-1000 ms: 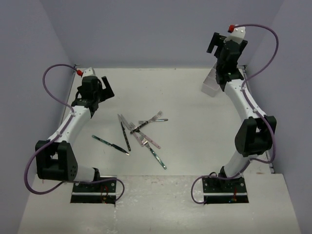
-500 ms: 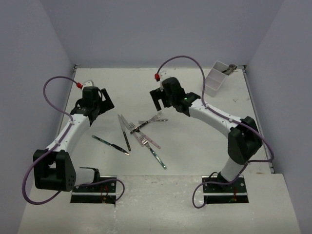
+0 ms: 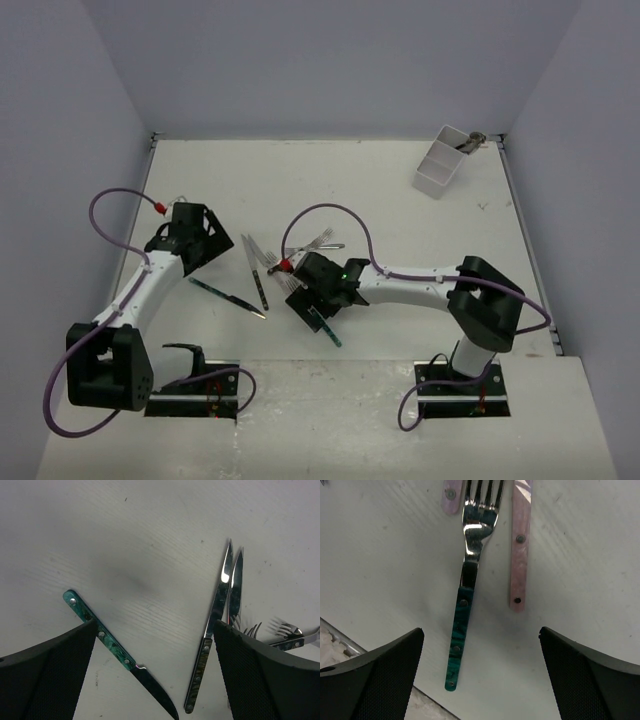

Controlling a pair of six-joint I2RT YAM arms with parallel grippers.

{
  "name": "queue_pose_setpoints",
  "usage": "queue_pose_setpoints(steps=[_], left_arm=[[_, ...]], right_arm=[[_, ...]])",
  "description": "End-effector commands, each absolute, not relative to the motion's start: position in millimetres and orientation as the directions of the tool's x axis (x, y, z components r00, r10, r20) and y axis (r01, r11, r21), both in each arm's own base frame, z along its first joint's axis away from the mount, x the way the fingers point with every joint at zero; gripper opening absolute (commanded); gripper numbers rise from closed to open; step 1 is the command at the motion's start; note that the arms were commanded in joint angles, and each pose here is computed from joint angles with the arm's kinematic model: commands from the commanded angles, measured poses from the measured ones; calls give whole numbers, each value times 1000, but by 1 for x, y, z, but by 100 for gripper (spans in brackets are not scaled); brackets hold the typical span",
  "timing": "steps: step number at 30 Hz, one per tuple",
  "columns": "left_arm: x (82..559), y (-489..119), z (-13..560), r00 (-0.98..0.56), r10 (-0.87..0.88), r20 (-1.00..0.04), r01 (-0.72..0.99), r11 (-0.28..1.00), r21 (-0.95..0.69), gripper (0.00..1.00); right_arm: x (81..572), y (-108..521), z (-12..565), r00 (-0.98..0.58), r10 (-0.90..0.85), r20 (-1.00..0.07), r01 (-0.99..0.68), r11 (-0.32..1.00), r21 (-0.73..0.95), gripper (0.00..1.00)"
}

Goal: Sort the eating utensils into containers

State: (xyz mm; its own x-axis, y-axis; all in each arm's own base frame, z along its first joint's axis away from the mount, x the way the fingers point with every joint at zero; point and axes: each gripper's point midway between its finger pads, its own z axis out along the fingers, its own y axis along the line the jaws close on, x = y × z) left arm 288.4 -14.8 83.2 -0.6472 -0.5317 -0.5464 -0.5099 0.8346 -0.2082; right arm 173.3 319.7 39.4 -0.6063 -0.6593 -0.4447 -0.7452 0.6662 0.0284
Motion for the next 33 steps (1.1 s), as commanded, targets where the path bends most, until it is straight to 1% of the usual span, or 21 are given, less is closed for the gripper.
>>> queue_pose_setpoints(steps=[1,7,11,12,13,14,15,17,18,20,21,25,28,29,30,31,32,33], left_arm=[[276,-10,85,-595,-601,-534,-585,779,-225,100],[265,-1,90,-544,-630,-555,-633,742,-221,100],[264,3,98,-507,-636,-581,-639,730,-241,100],[264,3,99,-504,-637,-584,-640,729,-242,100],[264,4,100,-503,-636,-585,-641,728,-241,100],[264,4,100,-505,-634,-586,-643,729,-235,100],[263,5,99,-505,-632,-587,-645,729,-229,100],[263,6,99,-505,-631,-588,-648,728,-225,100],[263,6,99,-505,-631,-588,-650,727,-222,100],[264,7,102,-498,-631,-594,-650,726,-226,100],[264,7,102,-497,-631,-595,-649,726,-227,100],[268,6,105,-484,-632,-605,-642,727,-245,100],[272,7,110,-485,-619,-618,-630,737,-244,100],[273,7,109,-487,-617,-618,-631,738,-240,100],[274,8,110,-487,-614,-622,-632,739,-235,100],[276,8,112,-483,-615,-623,-631,738,-239,100],[278,8,111,-484,-615,-622,-631,738,-239,100],[279,7,111,-483,-617,-621,-631,738,-242,100]], right_arm=[[164,318,44,-661,-605,-445,-694,718,55,99],[148,319,22,-655,-641,-400,-707,707,25,88],[152,322,12,-653,-645,-397,-703,711,1,72],[153,324,11,-655,-640,-402,-700,714,4,63],[153,325,8,-652,-646,-398,-706,708,7,57],[153,325,7,-649,-649,-397,-709,705,6,53],[154,328,6,-646,-646,-407,-710,705,7,46],[157,329,3,-638,-654,-406,-715,699,-4,36],[159,332,5,-635,-652,-414,-715,699,-4,19],[162,336,9,-626,-649,-433,-717,697,-8,5],[164,339,13,-623,-641,-449,-715,699,-6,0],[182,354,51,-563,-600,-568,-727,687,-5,0],[209,354,93,-554,-496,-669,-681,732,20,0],[225,346,103,-570,-444,-691,-647,761,46,0],[233,348,131,-554,-364,-749,-644,757,109,0],[241,340,136,-558,-324,-764,-629,766,135,0],[267,319,146,-563,-248,-788,-567,810,150,0],[287,312,164,-530,-170,-831,-533,829,171,0]])
